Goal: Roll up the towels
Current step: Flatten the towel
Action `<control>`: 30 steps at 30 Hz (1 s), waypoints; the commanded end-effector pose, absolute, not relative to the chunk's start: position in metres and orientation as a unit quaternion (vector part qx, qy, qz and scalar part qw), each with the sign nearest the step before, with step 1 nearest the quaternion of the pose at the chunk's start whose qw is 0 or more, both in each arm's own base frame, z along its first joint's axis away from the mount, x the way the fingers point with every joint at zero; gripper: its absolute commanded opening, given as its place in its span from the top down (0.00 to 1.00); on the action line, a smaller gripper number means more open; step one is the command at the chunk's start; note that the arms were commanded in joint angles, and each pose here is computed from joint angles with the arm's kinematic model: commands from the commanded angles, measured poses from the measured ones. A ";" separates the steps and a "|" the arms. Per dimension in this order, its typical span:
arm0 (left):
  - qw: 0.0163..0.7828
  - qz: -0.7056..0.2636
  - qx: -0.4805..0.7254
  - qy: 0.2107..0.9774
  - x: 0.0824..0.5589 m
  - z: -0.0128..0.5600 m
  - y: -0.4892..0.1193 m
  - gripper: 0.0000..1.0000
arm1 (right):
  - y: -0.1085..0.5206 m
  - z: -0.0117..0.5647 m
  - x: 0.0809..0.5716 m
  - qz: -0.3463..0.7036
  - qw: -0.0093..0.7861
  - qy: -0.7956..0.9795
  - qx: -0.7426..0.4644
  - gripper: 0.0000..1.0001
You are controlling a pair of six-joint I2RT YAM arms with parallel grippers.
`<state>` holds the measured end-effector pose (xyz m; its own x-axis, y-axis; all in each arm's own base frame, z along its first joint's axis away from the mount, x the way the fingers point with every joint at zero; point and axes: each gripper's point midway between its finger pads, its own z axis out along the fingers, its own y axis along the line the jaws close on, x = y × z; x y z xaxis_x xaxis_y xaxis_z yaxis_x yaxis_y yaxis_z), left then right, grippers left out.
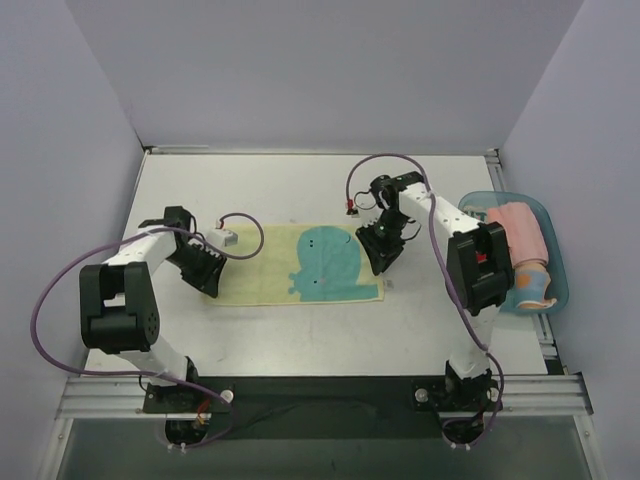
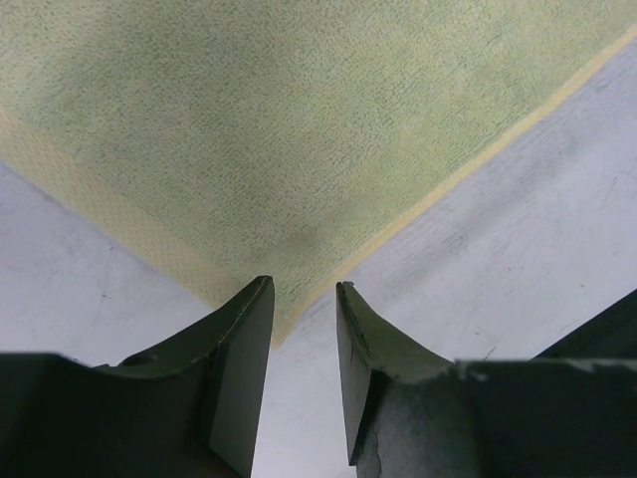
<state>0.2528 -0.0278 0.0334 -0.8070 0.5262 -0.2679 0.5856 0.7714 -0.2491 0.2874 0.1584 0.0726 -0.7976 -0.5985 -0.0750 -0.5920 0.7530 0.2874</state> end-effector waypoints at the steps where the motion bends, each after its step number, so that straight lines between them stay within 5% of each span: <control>1: 0.096 -0.155 0.312 0.932 0.249 0.045 -0.023 0.59 | 0.158 0.049 0.259 -0.122 0.091 -0.930 0.334 0.75; 11: 0.039 -0.123 0.293 0.947 0.237 0.003 0.002 0.70 | 0.131 0.005 0.256 -0.011 0.164 -0.924 0.346 0.75; 18: 0.049 -0.141 0.295 0.944 0.240 0.007 -0.005 0.72 | 0.133 0.014 0.247 -0.042 0.168 -0.919 0.354 0.71; 22: 0.112 -0.189 0.312 0.924 0.266 0.045 -0.027 0.53 | 0.165 0.062 0.260 -0.119 0.087 -0.919 0.365 0.52; 30: 0.222 -0.216 0.301 0.902 0.347 0.112 -0.040 0.47 | 0.146 0.135 0.361 -0.168 -0.085 -0.939 0.287 0.48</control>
